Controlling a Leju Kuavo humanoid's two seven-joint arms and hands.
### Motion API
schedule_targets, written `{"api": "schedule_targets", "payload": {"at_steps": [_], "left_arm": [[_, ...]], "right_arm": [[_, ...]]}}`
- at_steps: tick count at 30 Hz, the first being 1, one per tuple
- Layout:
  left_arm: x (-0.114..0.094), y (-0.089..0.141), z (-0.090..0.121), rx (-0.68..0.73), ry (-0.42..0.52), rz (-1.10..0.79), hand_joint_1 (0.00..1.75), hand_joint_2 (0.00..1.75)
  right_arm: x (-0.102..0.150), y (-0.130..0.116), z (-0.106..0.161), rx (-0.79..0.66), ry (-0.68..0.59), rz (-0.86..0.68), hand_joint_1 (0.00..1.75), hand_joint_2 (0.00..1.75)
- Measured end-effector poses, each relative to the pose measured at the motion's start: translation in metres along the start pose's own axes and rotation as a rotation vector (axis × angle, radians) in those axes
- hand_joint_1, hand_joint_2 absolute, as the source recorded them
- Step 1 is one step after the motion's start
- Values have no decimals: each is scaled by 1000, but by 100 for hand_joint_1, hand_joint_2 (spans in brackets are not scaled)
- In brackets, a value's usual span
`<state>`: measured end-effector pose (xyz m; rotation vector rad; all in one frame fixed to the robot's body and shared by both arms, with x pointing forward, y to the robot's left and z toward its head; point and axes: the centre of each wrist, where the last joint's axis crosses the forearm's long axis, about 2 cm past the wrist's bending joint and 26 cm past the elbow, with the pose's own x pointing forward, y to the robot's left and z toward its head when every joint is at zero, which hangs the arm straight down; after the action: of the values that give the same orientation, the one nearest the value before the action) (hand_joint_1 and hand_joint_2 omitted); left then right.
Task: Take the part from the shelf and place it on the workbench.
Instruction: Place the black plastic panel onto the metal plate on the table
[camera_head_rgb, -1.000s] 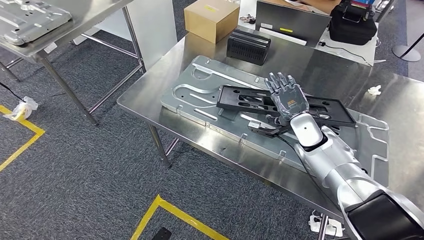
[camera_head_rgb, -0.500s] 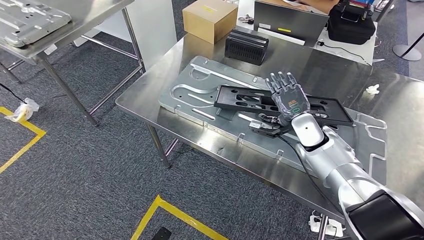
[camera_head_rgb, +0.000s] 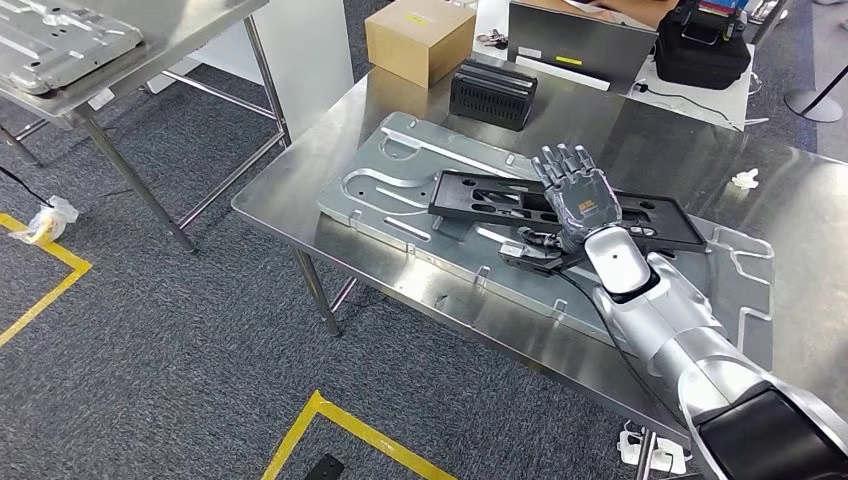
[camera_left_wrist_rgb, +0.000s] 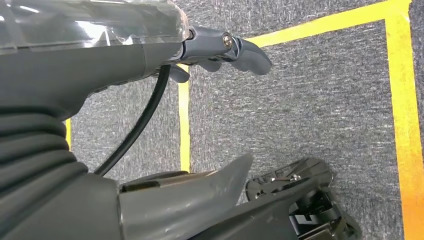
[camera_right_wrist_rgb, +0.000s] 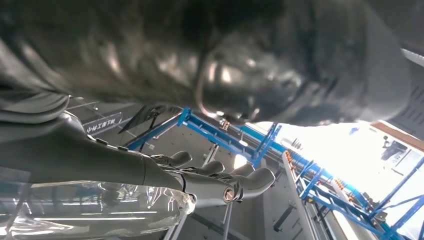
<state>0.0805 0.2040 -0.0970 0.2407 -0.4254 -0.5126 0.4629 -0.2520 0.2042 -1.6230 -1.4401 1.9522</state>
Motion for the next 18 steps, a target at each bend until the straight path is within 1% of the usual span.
{"api": "schedule_targets", "payload": {"at_steps": [5,11,18], "left_arm": [[0,0,0,-4,1,0,0,0],[1,0,0,-9,2,1,0,0],[1,0,0,-9,3,1,0,0]], "right_arm": [[0,0,0,-1,1,-1,0,0],[4,6,5,15,-5,-7,0,0],[3,5,4,9,-4,-7,0,0]]}}
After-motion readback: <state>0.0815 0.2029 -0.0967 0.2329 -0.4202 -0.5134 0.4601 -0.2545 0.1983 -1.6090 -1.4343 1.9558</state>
